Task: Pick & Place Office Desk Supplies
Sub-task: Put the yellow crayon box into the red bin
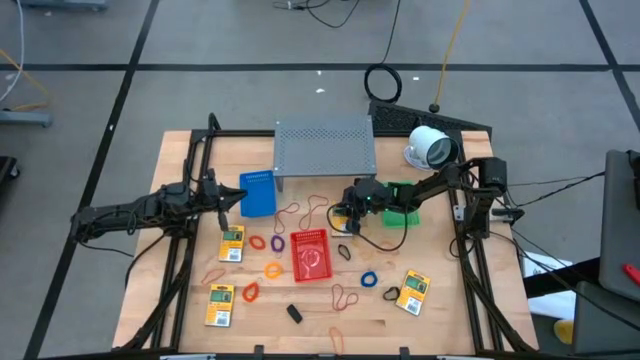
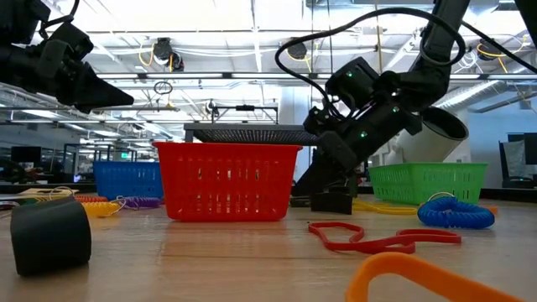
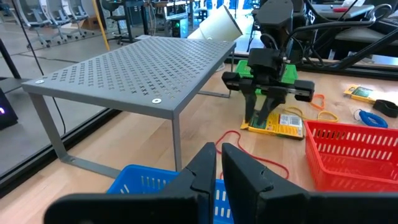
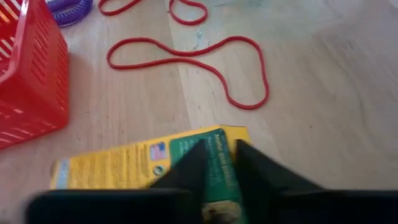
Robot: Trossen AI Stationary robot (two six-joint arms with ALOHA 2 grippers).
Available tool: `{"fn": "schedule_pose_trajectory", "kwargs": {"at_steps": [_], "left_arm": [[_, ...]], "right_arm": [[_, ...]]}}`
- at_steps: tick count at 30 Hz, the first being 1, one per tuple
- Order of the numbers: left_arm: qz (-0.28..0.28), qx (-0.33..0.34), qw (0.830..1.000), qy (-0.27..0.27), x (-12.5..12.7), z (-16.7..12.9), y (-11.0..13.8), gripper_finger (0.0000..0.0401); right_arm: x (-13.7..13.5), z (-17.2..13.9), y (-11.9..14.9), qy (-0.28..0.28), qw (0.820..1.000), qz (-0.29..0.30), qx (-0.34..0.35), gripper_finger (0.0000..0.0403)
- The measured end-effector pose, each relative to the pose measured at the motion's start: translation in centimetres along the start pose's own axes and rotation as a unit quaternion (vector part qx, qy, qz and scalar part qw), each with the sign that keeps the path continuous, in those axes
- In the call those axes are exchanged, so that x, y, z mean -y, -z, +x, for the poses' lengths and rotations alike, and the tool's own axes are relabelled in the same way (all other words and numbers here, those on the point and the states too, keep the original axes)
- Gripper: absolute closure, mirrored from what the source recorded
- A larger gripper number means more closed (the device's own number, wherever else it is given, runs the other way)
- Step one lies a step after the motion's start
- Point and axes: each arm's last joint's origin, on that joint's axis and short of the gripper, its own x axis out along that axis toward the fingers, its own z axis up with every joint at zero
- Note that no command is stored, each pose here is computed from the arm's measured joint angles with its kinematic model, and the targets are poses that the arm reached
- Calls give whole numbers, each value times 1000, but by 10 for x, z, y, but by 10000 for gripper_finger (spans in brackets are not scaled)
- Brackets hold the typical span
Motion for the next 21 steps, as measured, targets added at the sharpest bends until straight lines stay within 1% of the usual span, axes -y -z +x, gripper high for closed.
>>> {"fn": "schedule_pose_trajectory", "kwargs": {"at_steps": [1,4,10,15,18,21], "left_arm": [[0,0,1000,0,0,0,0,366],[0,0,1000,0,0,0,0,366],[0,0,1000,0,0,0,0,366],[0,0,1000,-1,0,0,0,366],[-1,0,1000,0,0,0,0,366],[-3,0,1000,0,0,0,0,366]], "right_arm": [[0,0,0,1,1000,-6,1,382],[-1,-2,-4,-1,1000,-8,13,398],[-17,-18,-16,-13,999,-36,38,403],[-34,-43,-36,14,993,-72,90,403],[-42,-56,-42,25,990,-90,106,403],[-44,-64,-45,65,988,-90,108,403]]}}
